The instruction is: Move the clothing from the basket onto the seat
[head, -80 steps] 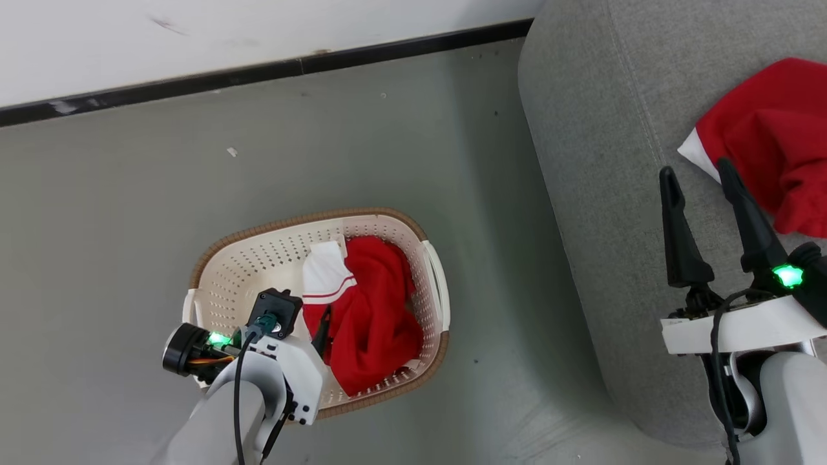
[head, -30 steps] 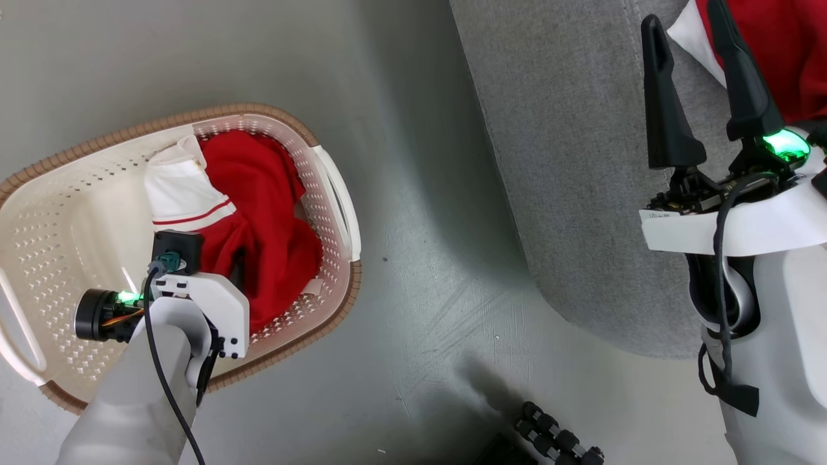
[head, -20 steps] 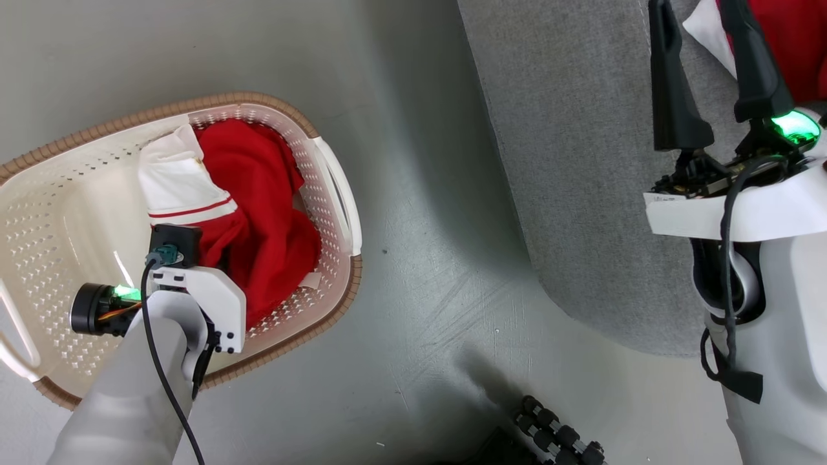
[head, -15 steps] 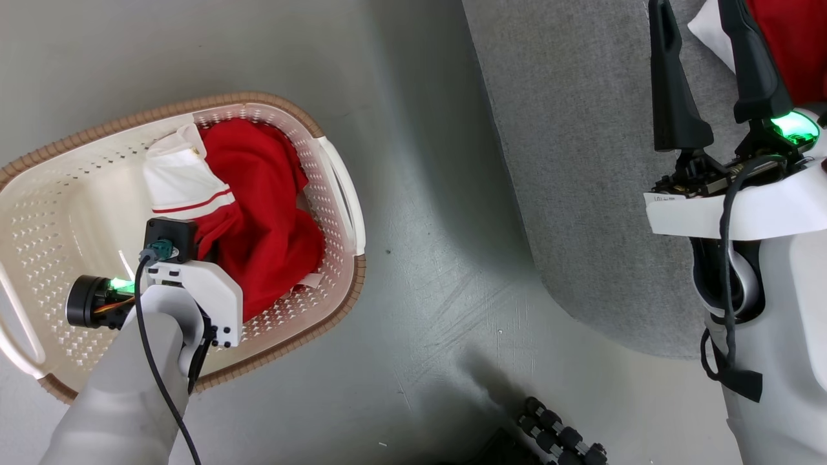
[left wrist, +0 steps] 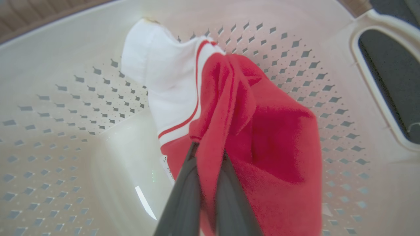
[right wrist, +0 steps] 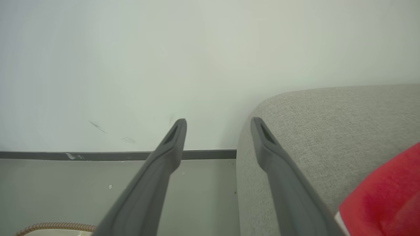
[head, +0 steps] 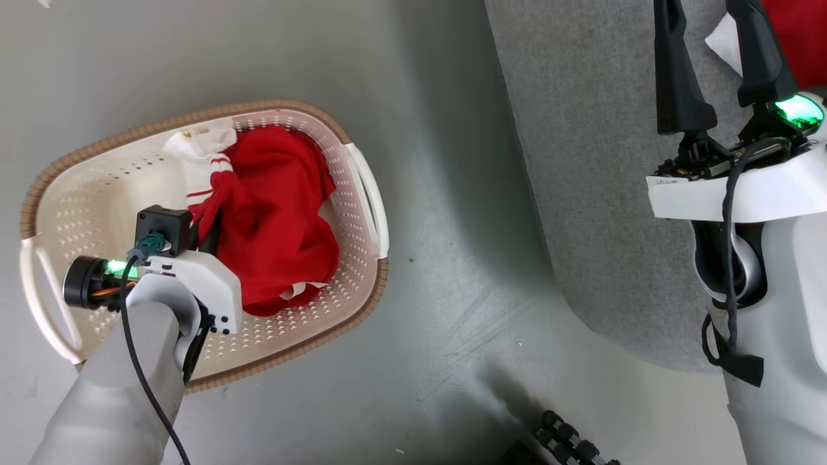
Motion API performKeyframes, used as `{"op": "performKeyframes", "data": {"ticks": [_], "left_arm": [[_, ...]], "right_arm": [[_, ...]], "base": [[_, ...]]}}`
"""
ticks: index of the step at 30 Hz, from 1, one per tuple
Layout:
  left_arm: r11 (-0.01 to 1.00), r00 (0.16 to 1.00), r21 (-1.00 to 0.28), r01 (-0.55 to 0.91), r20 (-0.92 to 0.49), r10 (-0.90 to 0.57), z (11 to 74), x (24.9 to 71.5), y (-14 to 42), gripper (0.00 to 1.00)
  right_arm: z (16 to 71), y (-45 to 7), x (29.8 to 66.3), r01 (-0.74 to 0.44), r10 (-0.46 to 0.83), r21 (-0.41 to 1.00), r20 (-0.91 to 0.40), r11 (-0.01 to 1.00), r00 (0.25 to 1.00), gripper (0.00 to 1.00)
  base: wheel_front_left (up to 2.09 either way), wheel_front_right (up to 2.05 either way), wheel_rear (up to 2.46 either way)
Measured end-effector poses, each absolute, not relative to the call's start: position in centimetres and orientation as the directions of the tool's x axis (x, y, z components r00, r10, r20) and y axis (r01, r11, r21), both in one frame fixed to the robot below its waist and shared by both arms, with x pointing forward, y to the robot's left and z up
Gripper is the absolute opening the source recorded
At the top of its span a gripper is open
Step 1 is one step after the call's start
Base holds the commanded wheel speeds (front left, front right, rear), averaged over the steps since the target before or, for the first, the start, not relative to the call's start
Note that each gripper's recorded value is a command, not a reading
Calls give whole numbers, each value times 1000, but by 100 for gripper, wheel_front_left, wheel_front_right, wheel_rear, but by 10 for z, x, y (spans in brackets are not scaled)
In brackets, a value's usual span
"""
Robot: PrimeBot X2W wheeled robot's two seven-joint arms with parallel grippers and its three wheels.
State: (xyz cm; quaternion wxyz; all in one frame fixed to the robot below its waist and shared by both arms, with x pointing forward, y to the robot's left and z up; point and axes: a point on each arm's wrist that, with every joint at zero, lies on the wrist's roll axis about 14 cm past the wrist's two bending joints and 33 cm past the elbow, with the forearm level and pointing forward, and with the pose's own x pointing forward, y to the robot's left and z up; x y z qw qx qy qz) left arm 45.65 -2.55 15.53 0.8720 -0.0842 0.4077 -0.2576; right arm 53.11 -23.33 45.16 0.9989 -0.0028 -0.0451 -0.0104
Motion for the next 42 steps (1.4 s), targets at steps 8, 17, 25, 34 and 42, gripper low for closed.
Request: {"op": "performKeyframes", "data": {"ticks": [8, 17, 25, 34, 42], "left_arm": [[840, 636, -363, 403, -548, -543, 201, 491, -33, 0], [844, 742, -344, 412, -411, -530, 261, 527, -25, 0], [853, 836, -317, 413, -240, -494, 333, 560, -8, 0], [864, 883, -259, 432, -72, -464, 410, 575, 9, 0], [865, 887, -204, 458, 40, -460, 469, 571, 20, 0]], "right_arm": [[459, -226, 533, 6, -7, 11, 105, 1000, 994, 100], [476, -223, 534, 4, -4, 2, 139, 1000, 990, 100], [495, -214, 532, -14, 14, -3, 172, 1000, 985, 100], [502, -202, 519, -37, 34, 14, 165, 999, 986, 100], [521, -185, 511, -80, 77, 12, 189, 997, 979, 100]], "base": [[0, 0, 0], [0, 0, 0], [0, 0, 0], [0, 0, 0], [0, 0, 0]]}}
